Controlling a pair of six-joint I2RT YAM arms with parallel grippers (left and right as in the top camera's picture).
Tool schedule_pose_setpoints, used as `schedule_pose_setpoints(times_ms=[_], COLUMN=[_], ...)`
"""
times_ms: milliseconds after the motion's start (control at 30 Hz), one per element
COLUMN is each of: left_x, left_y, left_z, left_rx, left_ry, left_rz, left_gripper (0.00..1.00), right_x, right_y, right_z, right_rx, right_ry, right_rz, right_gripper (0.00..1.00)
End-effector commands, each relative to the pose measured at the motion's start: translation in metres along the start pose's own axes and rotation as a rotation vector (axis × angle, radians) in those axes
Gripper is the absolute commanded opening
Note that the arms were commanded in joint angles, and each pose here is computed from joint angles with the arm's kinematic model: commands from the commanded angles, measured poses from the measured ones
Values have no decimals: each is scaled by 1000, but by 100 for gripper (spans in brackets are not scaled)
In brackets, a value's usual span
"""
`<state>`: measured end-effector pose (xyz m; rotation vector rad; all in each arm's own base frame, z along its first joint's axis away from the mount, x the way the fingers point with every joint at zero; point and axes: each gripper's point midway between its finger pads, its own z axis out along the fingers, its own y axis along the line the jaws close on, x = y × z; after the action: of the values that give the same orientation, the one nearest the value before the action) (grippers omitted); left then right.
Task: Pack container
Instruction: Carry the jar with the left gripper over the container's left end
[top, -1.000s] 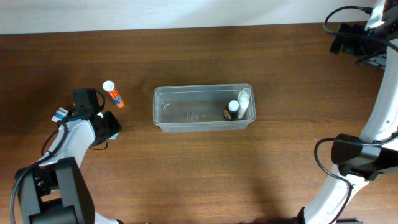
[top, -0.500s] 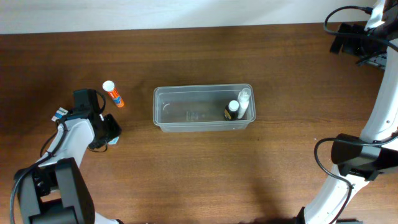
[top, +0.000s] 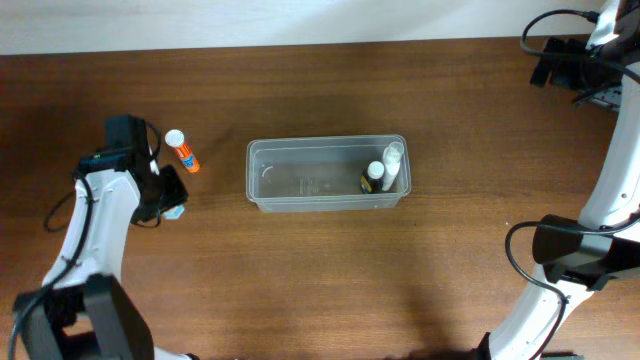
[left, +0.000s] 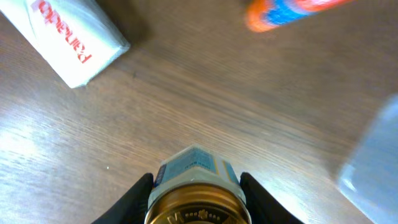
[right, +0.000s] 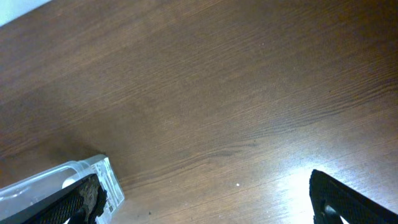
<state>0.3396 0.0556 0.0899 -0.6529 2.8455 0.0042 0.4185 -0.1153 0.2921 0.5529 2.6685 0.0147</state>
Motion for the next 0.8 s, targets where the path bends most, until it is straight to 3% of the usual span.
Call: schedule_pose_setpoints(times_ms=[0,467,767], left_x=[-16,-15,0], left_y=[-27,-140,-195], left_z=[-51,-130,-135], left_rx=[50,236,255], left_ry=[-132,-366,-450], left_rz=[129,397,518], left_gripper=[27,27,27], right_x=[-1,-1,-1], right_y=[0,0,0], right_z=[-20,-20,-20], right_rx=[-7,-7,-7], right_ry=[-45,-45,-45], right_rz=[5,4,4], right_gripper=[98,98,98])
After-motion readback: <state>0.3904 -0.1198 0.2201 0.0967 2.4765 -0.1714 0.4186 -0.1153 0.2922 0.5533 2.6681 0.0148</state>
